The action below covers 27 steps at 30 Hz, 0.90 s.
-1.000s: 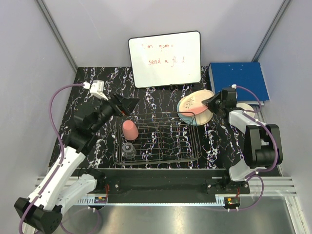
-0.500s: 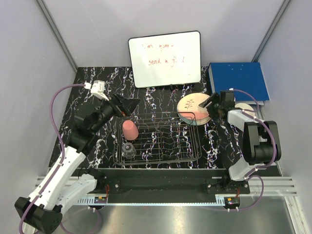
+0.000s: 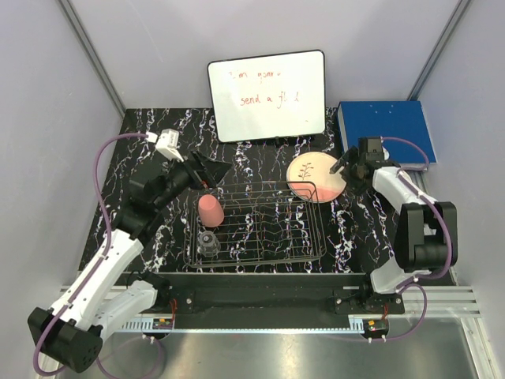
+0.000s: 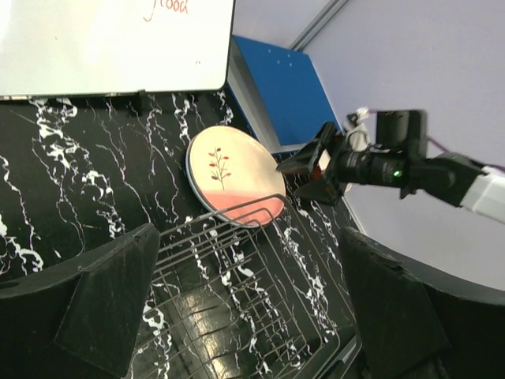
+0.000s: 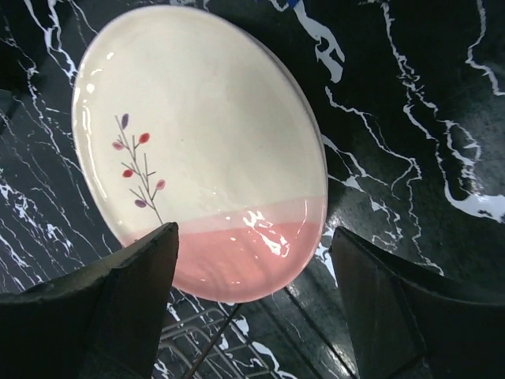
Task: Unload the mixed dishes from the dish rack
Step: Place the plate on the plate, then pick up the cup from the dish rack.
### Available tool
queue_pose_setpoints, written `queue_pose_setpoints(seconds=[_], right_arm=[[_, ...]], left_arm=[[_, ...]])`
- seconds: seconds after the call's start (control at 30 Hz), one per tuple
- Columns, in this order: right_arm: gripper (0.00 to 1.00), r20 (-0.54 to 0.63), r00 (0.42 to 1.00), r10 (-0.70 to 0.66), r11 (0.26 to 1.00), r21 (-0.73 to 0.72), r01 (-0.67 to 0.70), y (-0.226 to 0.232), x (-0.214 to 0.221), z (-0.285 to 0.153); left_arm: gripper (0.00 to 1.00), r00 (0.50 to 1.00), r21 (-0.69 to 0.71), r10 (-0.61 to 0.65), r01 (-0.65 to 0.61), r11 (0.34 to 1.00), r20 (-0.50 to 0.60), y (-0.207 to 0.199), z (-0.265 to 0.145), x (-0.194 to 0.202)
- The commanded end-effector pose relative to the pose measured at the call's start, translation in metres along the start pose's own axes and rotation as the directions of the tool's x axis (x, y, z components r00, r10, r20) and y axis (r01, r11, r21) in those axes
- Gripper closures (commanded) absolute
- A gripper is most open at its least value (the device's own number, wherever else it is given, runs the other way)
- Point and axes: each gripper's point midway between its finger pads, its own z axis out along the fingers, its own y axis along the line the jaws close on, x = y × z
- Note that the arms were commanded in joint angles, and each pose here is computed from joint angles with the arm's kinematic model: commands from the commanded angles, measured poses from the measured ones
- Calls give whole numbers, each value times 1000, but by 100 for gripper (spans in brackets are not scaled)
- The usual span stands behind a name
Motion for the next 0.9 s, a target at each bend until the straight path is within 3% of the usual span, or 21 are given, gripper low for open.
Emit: queue_pose_setpoints(seconds=[0.0,0.17,0.3,0.37,0.5,0.6,0.87], right_arm=[[14,81,995,-65,997,41,62,5,-26,-37],[14,112,991,-76,997,28,73,1,-24,-55],[15,301,954,-6,960,-265,90,39,-31,-119],[15,332,942,-36,933,-328,151,55,-28,-143],[17,296,923,-246,845,-401,353,98,17,-175],[18,265,909,-323,792,-450,413,115,47,-185],[18,231,776,-587,596,-526,607,158,160,-182]], left_arm=[[1,1000,65,20,-20,998,1,-19,1,-12],[1,999,37,34,-33,999,-15,-14,0,-10],[1,996,-80,84,-86,993,-31,5,-3,-13],[1,995,-166,96,-101,981,-37,18,-7,-16],[1,993,-283,103,-113,952,-48,39,-13,-17],[1,994,-337,94,-110,935,-61,51,-17,-12],[1,993,-416,81,-108,903,-84,68,-36,1]])
